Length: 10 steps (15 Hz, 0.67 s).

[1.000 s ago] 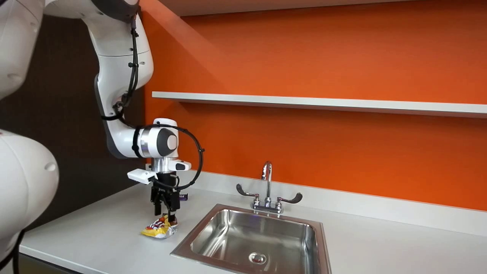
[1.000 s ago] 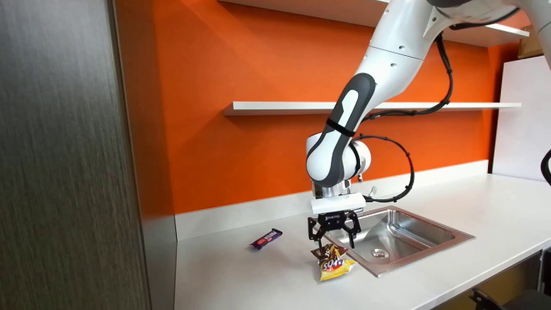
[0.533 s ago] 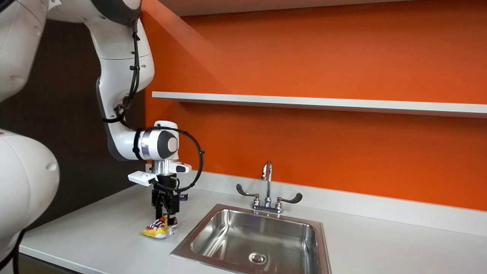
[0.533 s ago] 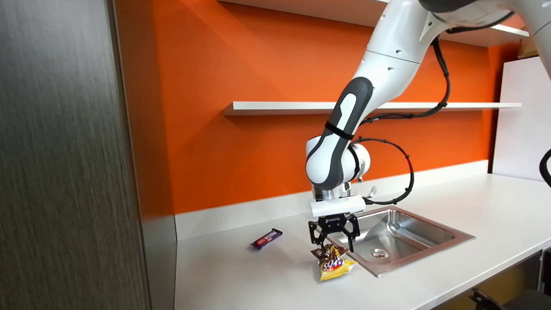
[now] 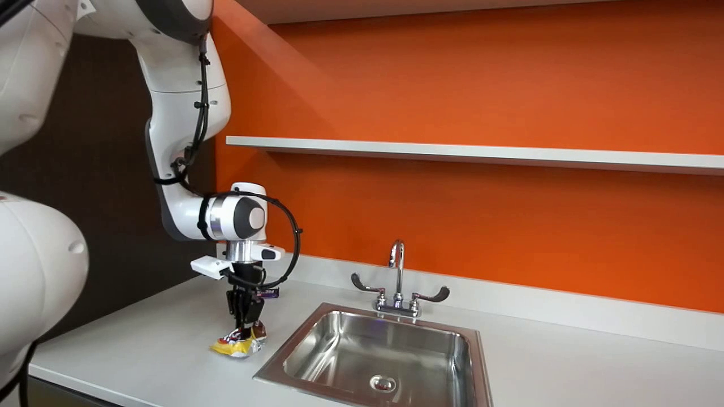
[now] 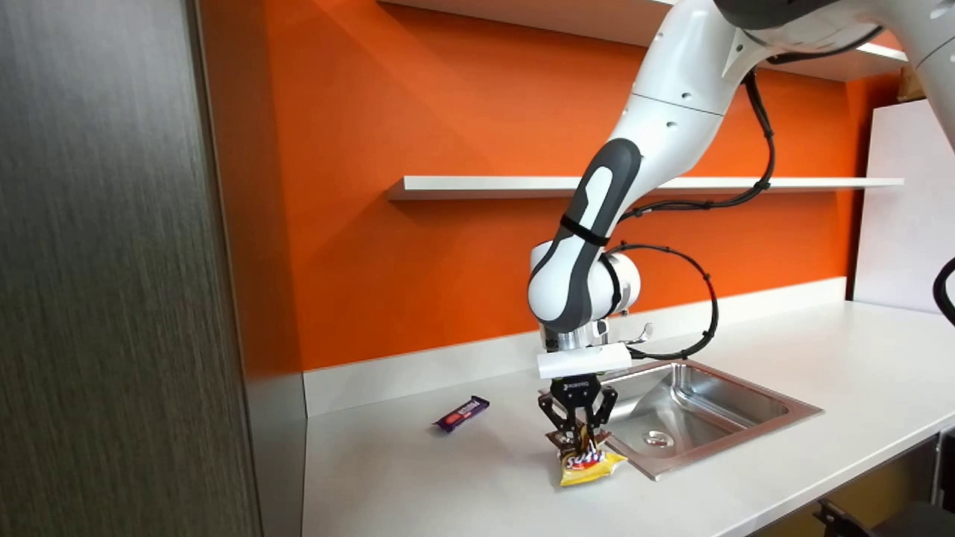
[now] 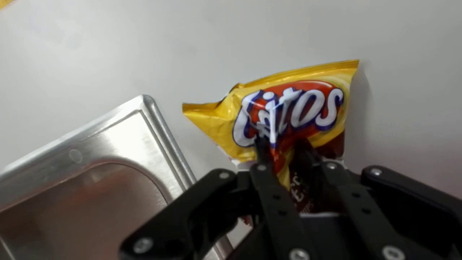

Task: Put the orange packet in the sink

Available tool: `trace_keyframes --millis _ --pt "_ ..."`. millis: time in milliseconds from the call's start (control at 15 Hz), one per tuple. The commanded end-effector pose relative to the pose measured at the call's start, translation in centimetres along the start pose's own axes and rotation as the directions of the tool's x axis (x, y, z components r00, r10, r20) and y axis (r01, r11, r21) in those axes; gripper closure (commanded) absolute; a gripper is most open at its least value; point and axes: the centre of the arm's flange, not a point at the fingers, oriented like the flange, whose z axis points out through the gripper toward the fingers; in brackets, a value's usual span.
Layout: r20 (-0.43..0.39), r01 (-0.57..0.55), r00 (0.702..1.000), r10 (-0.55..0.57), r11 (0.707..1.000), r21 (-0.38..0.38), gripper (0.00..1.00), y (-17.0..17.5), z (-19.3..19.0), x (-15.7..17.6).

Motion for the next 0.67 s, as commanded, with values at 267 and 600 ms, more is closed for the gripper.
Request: trace_keyframes --millis 267,600 --pt "-0.002 -0.03 1.0 0.03 0.999 0.011 0.99 -0.4 -0.3 0.7" --pt "-0.07 -0.045 0.997 0.045 0.999 0.01 1.0 0.3 -4.6 2.5"
